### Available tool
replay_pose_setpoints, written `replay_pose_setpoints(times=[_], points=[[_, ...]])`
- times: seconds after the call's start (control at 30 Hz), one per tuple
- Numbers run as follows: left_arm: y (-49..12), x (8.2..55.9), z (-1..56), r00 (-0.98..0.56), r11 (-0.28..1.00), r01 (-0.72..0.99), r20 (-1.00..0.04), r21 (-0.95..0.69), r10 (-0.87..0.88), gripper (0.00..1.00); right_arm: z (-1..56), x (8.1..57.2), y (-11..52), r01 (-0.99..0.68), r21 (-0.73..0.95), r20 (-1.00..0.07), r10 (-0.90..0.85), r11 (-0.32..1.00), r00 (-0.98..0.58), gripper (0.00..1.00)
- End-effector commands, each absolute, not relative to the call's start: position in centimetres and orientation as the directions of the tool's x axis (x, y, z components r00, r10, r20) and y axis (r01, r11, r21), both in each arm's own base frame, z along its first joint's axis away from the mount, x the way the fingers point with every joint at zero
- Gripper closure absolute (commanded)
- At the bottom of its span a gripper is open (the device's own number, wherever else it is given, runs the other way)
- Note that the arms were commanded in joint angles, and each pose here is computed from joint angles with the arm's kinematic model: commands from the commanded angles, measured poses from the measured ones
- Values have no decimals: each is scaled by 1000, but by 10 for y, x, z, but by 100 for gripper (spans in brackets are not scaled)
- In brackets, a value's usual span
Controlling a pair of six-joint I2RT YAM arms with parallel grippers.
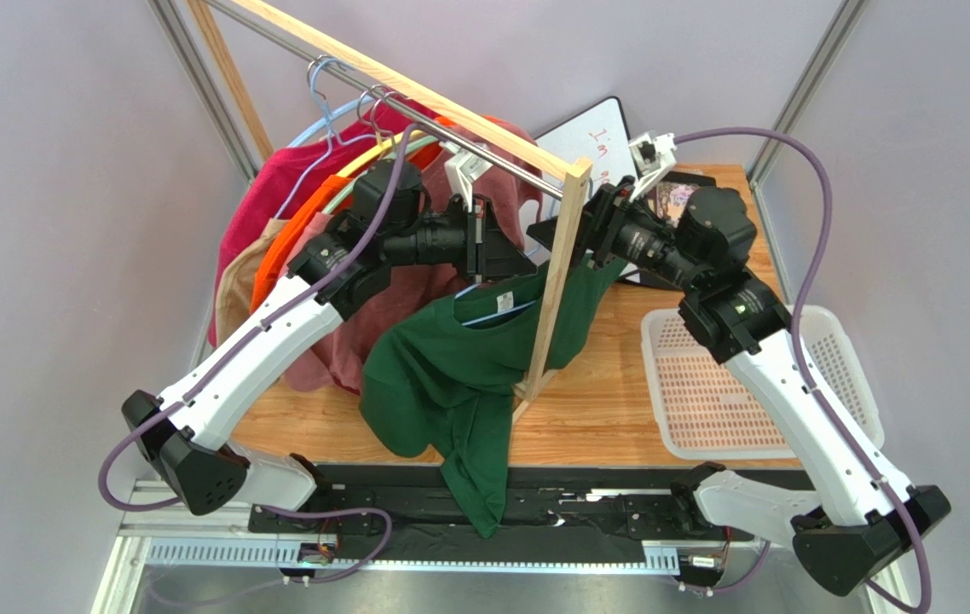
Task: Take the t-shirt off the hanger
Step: Pass the hanger from the left arm to the right, then remove the tshirt from the hanger
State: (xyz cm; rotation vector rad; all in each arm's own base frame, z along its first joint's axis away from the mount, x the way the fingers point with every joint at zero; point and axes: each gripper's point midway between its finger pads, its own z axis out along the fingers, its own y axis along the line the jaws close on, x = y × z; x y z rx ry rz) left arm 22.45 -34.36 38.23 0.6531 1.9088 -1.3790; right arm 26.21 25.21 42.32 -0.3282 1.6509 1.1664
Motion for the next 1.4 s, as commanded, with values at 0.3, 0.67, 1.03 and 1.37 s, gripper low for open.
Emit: replay_pose_setpoints(times=[0.3, 0.67, 1.03, 1.37], points=[[-335, 211, 414, -565, 254, 787, -822, -563, -71, 93, 409, 289, 261, -600, 529, -849, 379, 600, -368, 100], [-260, 189, 409, -373, 481, 797, -924, -366, -85, 45, 395, 297, 238, -504, 525, -850, 405, 685, -336, 100], [-210, 183, 348, -372, 656, 692, -928, -302, -34, 29, 411, 269, 242, -602, 535, -842, 430, 592, -326, 100], [-164, 185, 350, -269, 778, 565, -953, -276, -142, 29, 418, 246, 232, -645, 516, -849, 439, 564, -296, 100]])
